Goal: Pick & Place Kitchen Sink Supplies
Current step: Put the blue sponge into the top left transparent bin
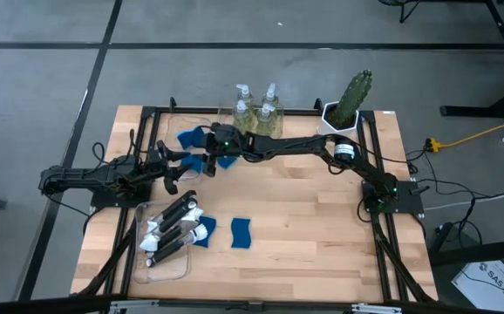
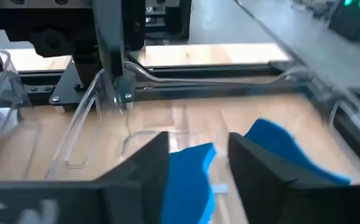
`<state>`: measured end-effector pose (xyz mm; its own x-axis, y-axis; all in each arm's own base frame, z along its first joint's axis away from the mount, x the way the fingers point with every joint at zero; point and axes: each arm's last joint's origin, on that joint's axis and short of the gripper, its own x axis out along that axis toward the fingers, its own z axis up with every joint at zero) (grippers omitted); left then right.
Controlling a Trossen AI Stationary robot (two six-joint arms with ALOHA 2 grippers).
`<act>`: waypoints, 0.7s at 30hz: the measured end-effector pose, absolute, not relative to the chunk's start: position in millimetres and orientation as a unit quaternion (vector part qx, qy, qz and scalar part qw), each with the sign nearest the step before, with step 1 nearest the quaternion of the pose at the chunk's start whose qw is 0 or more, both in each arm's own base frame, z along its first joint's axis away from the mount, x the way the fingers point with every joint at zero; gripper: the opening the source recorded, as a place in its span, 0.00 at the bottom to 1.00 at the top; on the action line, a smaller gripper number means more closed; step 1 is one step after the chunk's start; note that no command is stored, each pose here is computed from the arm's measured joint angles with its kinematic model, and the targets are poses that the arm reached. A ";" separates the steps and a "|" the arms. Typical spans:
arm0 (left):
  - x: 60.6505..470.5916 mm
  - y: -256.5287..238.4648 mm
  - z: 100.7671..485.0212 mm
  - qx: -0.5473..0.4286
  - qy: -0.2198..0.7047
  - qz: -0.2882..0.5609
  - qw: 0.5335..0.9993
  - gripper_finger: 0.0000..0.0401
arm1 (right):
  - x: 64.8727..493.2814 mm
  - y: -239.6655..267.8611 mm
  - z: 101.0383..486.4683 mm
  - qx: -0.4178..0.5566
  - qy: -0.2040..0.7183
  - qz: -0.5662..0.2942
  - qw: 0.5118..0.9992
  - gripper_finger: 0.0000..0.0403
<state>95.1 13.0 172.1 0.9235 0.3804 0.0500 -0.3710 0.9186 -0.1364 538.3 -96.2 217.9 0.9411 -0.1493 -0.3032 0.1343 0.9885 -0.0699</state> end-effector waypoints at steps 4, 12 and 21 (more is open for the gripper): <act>95.1 13.0 172.0 -0.062 -0.038 0.192 0.979 0.45 | 536.4 -97.4 213.1 0.010 0.179 -0.077 0.981 0.54; 95.1 13.0 172.0 -0.062 -0.038 0.192 0.979 0.45 | 534.3 -82.1 213.8 -0.044 0.224 -0.051 0.972 0.63; 95.1 13.0 172.0 -0.062 -0.038 0.192 0.979 0.45 | 522.8 -62.9 225.2 -0.063 0.363 -0.014 0.930 0.56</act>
<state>95.1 13.0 172.0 0.9235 0.3804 0.0497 -0.3710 0.9186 -0.1363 522.8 -62.9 225.2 0.7359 -0.0711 -0.6734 -0.0197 0.9918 -0.1263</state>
